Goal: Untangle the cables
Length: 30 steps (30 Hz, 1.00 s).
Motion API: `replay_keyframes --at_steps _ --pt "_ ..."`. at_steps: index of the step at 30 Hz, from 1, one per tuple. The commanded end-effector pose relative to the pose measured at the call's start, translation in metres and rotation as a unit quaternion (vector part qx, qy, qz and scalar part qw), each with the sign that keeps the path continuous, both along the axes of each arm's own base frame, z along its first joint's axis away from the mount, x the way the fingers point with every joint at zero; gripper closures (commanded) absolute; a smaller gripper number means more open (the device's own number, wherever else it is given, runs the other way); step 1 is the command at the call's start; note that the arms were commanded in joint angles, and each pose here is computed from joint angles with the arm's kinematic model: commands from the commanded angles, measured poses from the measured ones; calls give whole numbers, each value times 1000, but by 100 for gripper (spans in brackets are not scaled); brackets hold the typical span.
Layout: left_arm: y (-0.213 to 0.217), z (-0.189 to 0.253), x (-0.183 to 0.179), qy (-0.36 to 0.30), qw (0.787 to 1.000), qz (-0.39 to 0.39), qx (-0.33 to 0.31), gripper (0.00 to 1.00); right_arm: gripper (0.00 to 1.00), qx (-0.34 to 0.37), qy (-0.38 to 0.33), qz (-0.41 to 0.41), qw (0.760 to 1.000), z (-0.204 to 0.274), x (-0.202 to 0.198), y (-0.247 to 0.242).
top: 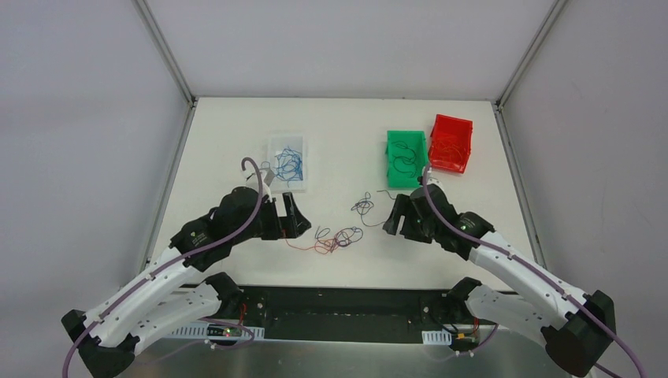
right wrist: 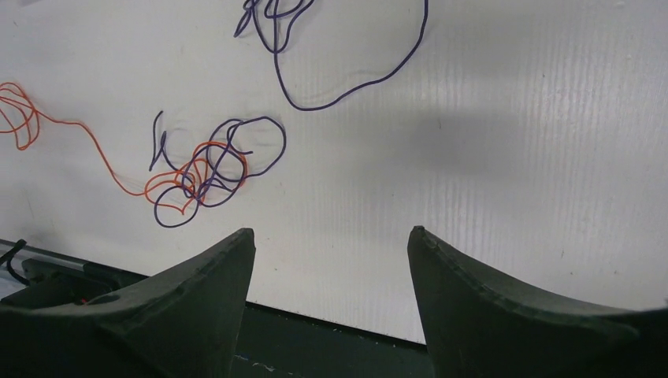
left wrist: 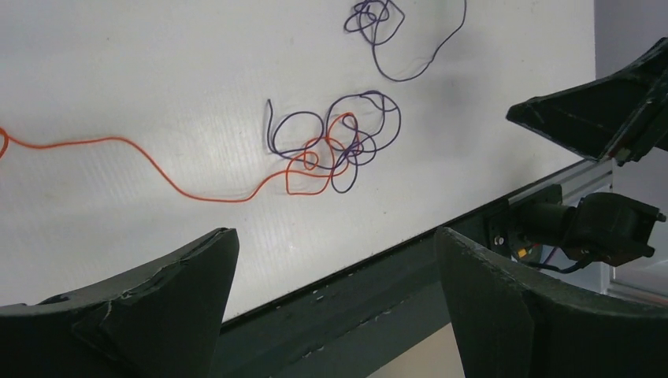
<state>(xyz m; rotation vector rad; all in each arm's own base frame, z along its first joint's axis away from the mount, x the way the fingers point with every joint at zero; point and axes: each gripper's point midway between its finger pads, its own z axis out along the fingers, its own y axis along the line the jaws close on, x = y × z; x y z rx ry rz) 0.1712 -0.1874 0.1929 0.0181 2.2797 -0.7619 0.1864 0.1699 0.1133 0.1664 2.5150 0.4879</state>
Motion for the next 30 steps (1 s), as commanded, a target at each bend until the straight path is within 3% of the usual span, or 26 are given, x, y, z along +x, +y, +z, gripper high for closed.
replay_keyframes --at_steps 1,9,20,30 --pt "8 -26 -10 61 997 37 13 1 25 45 -5 -14 999 18 -7 4" --pt "18 -54 16 66 989 60 120 1 25 40 -14 22 999 21 17 29" --pt "30 -72 35 41 982 124 135 1 23 115 -29 83 989 22 37 83" --pt "35 -91 34 60 977 151 137 1 23 104 -16 121 987 -6 31 111"
